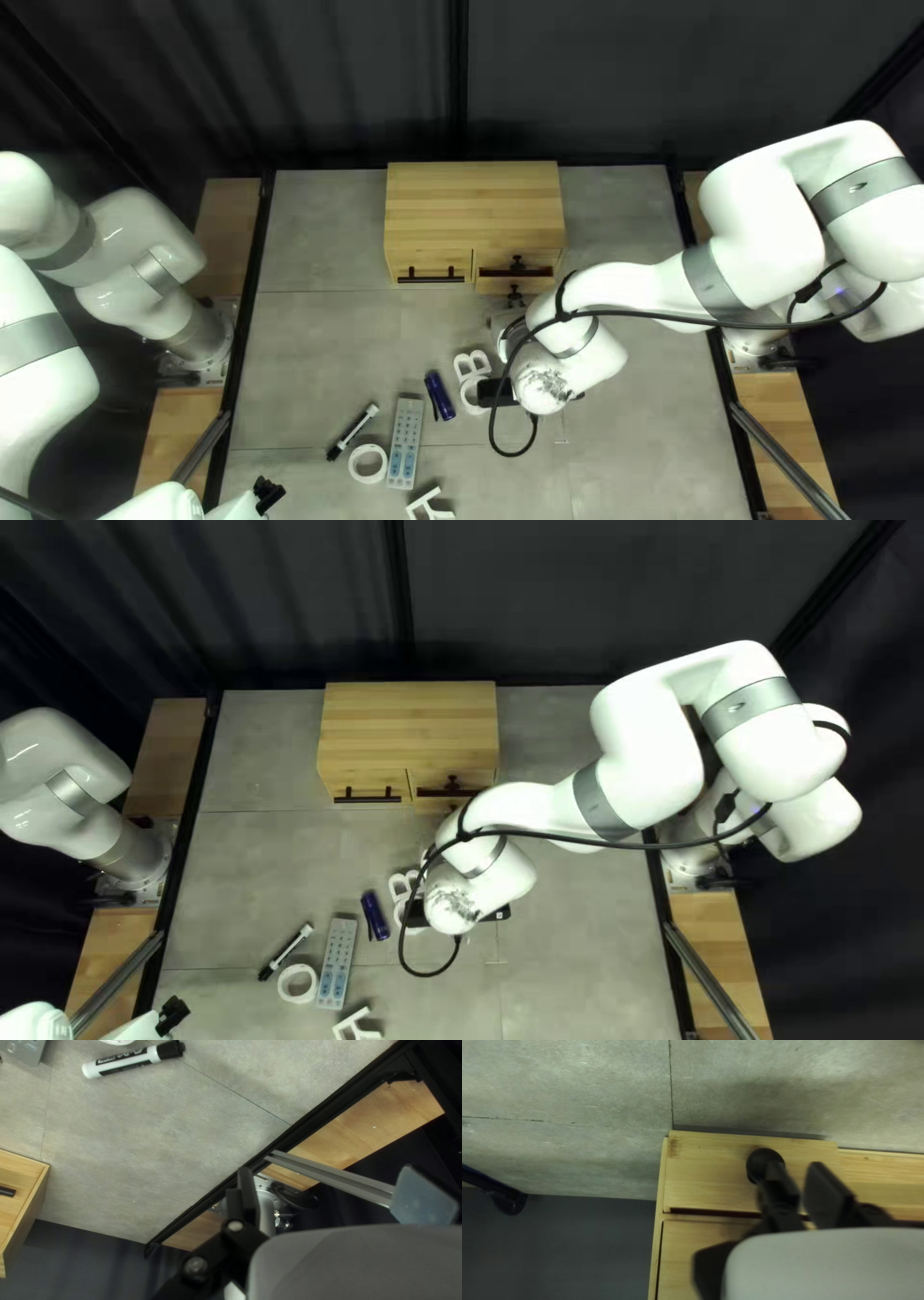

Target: Open drawers and place objects into drawer and close

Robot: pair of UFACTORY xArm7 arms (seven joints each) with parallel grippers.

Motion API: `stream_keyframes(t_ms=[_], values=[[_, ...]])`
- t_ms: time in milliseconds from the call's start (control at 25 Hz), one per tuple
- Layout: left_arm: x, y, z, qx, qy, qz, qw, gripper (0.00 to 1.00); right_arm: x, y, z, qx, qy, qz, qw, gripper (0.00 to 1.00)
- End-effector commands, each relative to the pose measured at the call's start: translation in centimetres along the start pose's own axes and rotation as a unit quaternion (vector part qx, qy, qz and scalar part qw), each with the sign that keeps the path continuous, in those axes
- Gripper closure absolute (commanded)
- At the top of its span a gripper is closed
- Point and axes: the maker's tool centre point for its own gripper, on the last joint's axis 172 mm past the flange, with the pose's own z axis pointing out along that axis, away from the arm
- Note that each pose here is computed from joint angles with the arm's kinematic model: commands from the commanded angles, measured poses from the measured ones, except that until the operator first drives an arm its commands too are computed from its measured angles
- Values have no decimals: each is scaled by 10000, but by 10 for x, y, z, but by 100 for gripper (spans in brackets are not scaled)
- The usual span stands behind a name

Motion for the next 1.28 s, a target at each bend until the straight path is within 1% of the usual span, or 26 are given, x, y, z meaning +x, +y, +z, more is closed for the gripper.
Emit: stream_keyframes(t_ms=[40,280,480,600,760,880,920,960,1080,1200,1240,1280], values=[[0,0,0,0,0,0,10000,0,1,-2,6,19,22,-21,10000,0],[0,0,0,0,0,0,10000,0,-1,-2,25,33,51,30,10000,0],[0,0,0,0,0,0,10000,0,-11,1,38,55,52,78,9999,0],[0,0,0,0,0,0,10000,0,-15,1,44,81,52,109,9999,6],[0,0,0,0,0,0,10000,0,-16,1,45,92,51,126,9999,14],[0,0,0,0,0,0,10000,0,-15,1,46,98,64,137,9998,22],[0,0,0,0,0,0,10000,0,-15,1,46,102,71,141,9998,26],[0,0,0,0,0,0,10000,0,-15,2,45,103,76,144,9998,28],[0,0,0,0,0,0,10000,0,-15,2,46,102,86,145,9998,48],[0,0,0,0,0,0,10000,0,-14,2,47,103,92,146,9998,57],[0,0,0,0,0,0,10000,0,-15,2,47,105,97,145,9998,56],[0,0,0,0,0,0,10000,0,-15,2,47,105,99,145,9998,52]])
